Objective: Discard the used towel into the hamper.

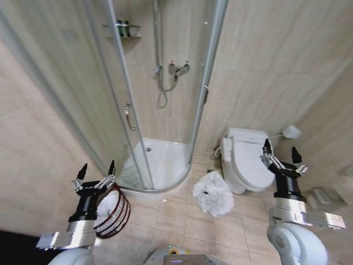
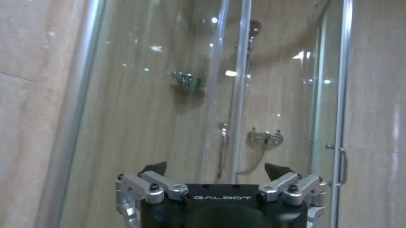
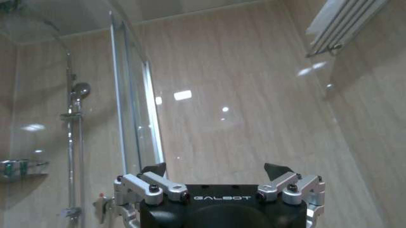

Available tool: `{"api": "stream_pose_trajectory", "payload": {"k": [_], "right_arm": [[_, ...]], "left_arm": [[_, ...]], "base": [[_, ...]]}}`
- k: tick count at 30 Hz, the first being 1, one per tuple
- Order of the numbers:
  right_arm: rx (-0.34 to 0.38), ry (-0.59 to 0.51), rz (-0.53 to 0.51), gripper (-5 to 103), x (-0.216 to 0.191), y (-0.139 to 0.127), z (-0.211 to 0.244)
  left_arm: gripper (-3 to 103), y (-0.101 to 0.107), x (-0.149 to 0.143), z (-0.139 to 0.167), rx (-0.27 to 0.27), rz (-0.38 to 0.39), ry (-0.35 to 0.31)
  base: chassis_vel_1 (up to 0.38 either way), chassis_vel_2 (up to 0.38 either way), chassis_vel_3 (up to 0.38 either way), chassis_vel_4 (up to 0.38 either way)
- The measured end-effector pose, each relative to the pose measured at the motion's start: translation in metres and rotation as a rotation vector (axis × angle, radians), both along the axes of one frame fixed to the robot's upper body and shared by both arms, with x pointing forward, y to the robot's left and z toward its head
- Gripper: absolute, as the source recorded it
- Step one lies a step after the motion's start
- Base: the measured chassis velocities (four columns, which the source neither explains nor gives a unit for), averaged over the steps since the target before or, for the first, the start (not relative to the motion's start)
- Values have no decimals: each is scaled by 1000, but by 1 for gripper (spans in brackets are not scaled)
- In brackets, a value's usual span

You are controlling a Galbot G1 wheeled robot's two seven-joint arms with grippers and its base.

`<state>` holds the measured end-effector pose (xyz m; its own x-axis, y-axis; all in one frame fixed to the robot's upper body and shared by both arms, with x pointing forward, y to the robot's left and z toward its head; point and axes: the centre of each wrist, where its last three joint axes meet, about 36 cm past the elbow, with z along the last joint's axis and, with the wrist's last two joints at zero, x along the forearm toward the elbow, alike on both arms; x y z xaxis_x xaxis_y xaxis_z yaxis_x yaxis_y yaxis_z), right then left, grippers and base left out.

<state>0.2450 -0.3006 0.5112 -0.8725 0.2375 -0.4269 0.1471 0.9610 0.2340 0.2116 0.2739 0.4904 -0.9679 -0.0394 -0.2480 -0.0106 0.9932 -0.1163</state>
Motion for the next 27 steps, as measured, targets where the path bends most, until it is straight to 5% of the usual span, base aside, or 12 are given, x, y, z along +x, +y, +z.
{"api": "stream_pose_trajectory", "payload": {"k": [27], "right_arm": [[1, -6, 10, 100, 2, 0, -3]], "left_arm": [[100, 0, 0, 0, 0, 0, 0]], "base": [[-87, -102, 108, 88]]}}
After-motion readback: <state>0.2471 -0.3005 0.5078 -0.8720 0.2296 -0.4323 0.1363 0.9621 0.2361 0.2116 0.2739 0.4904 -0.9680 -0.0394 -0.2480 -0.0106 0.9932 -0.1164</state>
